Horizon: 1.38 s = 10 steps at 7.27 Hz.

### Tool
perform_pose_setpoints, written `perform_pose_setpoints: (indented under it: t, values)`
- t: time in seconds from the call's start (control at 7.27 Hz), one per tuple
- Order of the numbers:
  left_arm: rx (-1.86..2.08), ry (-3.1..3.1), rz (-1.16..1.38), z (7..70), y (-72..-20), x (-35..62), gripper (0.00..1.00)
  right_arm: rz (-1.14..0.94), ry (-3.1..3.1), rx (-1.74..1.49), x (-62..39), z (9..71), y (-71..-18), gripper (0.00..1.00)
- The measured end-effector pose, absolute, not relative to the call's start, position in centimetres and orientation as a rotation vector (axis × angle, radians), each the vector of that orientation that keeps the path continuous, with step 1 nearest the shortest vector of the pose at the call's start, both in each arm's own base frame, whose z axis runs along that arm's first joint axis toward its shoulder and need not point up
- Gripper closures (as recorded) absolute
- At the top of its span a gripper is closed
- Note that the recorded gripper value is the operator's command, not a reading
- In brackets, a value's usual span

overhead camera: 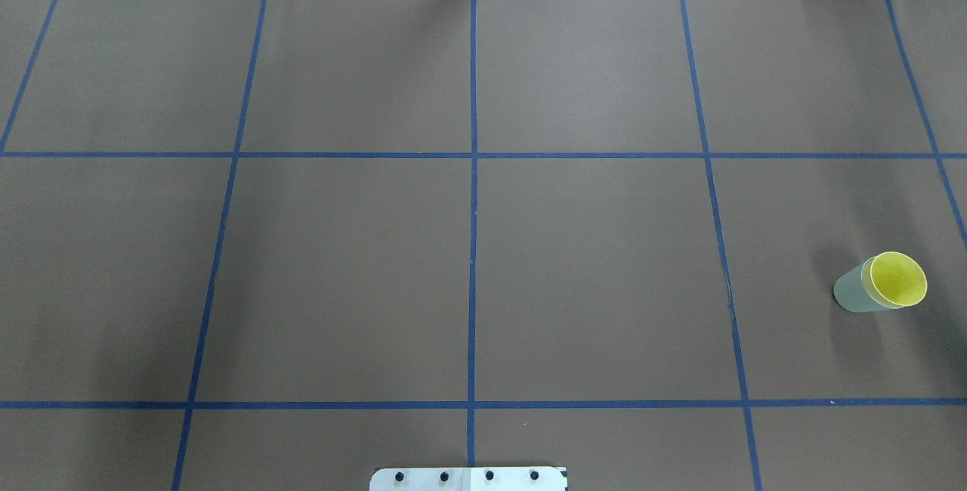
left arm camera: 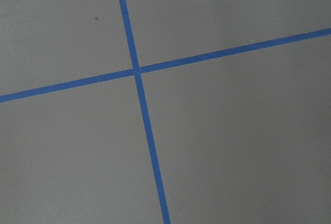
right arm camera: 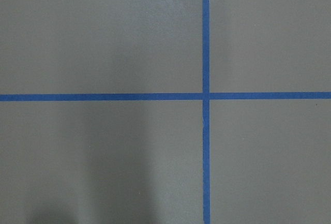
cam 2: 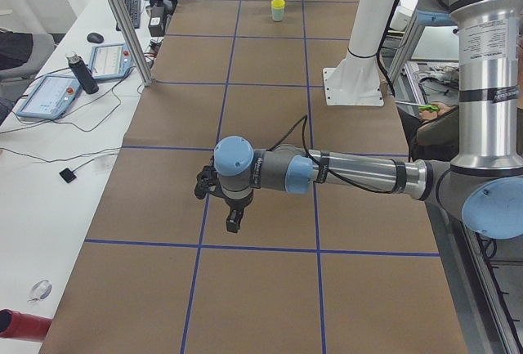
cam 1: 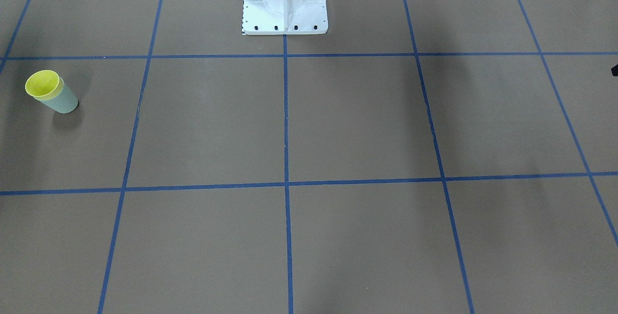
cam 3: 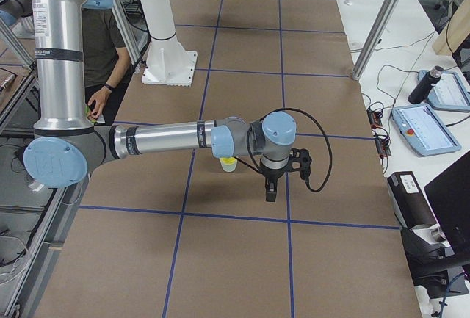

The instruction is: Transfer and stack yellow cup on green cup

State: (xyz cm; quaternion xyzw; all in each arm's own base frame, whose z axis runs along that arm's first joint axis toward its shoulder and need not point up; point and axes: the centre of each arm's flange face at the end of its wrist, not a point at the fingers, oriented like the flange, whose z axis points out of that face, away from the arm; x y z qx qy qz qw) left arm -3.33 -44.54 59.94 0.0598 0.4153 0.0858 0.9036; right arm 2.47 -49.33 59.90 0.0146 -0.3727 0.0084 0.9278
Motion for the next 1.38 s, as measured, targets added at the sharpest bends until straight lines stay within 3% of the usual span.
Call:
perform_pose_setpoints:
  t: [1.38]
  values:
    - [0.120, 0.868, 0.175, 59.78, -43.99, -3.25, 0.00, -0.066, -0.765, 0.055, 1.77, 59.92, -49.91, 0.00]
